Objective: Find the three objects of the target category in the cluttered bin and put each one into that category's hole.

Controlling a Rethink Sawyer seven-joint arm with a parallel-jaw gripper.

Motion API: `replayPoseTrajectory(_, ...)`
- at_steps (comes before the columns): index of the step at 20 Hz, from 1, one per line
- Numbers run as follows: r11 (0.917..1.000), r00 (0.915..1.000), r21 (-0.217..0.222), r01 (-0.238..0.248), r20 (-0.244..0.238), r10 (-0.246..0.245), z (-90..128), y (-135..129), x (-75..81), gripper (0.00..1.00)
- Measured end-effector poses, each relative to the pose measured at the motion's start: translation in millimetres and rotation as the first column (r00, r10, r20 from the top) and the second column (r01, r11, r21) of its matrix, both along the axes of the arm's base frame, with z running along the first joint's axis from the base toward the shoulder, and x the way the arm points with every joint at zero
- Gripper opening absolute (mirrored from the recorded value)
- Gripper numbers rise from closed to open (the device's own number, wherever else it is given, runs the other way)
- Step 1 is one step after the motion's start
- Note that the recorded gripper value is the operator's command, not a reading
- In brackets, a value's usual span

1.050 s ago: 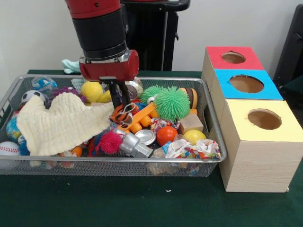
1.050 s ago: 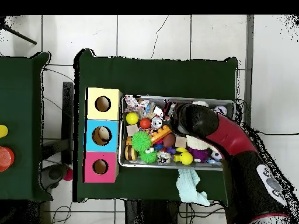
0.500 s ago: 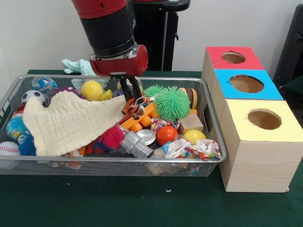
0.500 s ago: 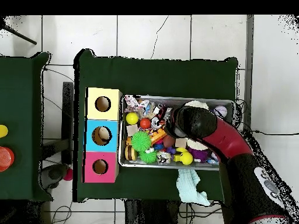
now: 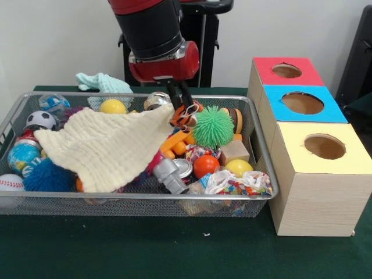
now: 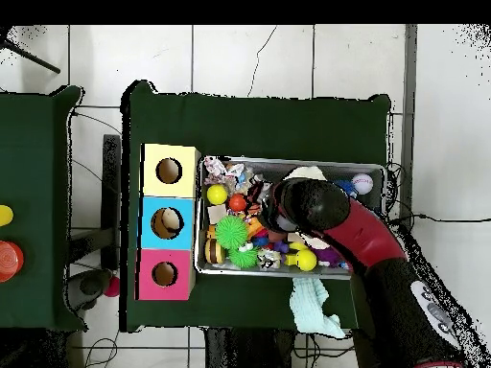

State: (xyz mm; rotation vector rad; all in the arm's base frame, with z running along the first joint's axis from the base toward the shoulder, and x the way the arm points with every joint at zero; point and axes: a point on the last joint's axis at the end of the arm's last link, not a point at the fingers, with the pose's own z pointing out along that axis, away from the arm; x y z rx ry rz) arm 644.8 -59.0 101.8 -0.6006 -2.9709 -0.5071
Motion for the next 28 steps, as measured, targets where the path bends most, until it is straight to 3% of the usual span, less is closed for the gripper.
replayPoseTrajectory(14, 0.9951, 0.9985, 0.09, 0.04, -0.04, -0.036, 19, 41, -16.0, 0.0)
replayPoseTrajectory(28, 0.9906, 0.9923, 0.136, -0.008, -0.121, 0.025, 11, 95, -54.4, 0.0)
